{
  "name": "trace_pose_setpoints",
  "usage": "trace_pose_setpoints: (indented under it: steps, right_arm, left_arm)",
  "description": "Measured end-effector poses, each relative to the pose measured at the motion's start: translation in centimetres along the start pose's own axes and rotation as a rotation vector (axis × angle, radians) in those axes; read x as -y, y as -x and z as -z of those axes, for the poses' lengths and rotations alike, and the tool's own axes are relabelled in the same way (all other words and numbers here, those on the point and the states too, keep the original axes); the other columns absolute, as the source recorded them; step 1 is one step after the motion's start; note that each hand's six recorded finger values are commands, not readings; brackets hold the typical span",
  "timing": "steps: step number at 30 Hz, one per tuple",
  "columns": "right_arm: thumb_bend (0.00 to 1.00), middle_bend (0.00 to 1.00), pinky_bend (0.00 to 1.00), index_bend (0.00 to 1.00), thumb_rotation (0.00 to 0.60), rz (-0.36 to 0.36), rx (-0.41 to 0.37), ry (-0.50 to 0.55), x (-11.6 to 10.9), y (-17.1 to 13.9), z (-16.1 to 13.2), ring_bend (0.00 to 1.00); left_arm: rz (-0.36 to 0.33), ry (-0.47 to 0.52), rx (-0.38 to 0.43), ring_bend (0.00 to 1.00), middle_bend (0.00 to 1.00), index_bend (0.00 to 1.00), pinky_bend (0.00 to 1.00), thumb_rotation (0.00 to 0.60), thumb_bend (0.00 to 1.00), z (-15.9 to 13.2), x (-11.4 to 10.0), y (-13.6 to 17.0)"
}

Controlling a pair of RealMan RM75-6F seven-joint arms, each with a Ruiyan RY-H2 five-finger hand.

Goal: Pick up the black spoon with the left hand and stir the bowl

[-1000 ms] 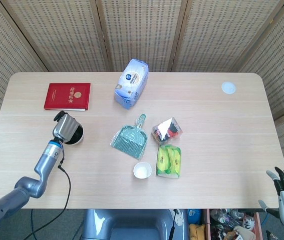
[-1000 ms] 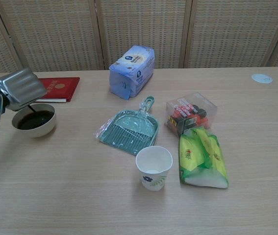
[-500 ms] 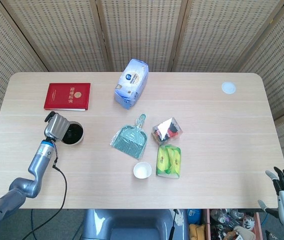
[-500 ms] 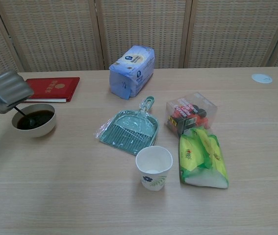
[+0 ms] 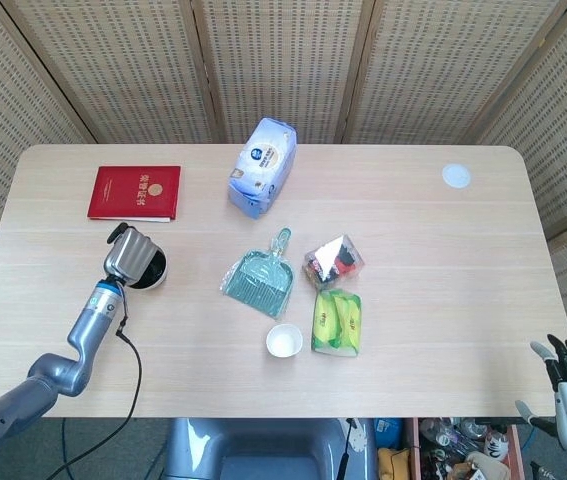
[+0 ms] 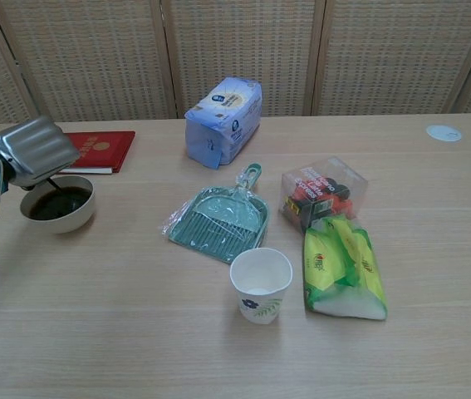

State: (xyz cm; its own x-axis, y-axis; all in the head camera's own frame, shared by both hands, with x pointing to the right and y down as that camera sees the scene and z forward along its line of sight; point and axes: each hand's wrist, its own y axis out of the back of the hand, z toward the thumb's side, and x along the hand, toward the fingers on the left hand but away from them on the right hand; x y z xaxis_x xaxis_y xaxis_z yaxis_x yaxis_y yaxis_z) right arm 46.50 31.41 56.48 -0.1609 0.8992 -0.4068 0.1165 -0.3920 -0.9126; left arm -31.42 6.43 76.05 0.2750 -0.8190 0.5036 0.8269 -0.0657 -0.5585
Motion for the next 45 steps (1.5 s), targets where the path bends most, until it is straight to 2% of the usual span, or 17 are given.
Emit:
trace_pose_setpoints:
  steps: [5, 17, 20, 28, 45]
  right_arm:
    - [0.24, 0.17, 0.06, 0.22, 0.600, -0.002, 0.002, -0.003, 0.0, 0.0, 0.0, 0.02]
    - [0.24, 0.17, 0.06, 0.22, 0.600, -0.004, -0.004, -0.002, 0.0, 0.1, -0.2, 0.02]
    - [0.24, 0.17, 0.06, 0.22, 0.600, -0.002, -0.007, -0.001, 0.0, 0.1, -0.2, 0.02]
    - [0.24, 0.18, 0.06, 0.22, 0.600, 0.002, -0.008, 0.002, -0.1, 0.0, -0.2, 0.02]
    - [0.24, 0.19, 0.06, 0.22, 0.600, 0.005, -0.010, 0.006, -0.1, 0.0, -0.1, 0.02]
  left_arm:
    - [0.010, -0.010, -0.021, 0.62, 0.70, 0.71, 0.65, 0.600, 0.38, 0.4, -0.1, -0.6]
    - [0.062, -0.010, -0.055, 0.61, 0.69, 0.71, 0.65, 0.600, 0.38, 1.6, 1.8, -0.5]
    - [0.067, -0.004, -0.060, 0.61, 0.68, 0.68, 0.65, 0.600, 0.38, 1.9, 2.1, -0.3]
    - [0.054, 0.004, -0.064, 0.60, 0.67, 0.58, 0.65, 0.600, 0.37, 2.0, 1.7, -0.2]
    - [0.039, 0.006, -0.055, 0.59, 0.66, 0.54, 0.65, 0.600, 0.29, 1.8, 1.0, 0.0]
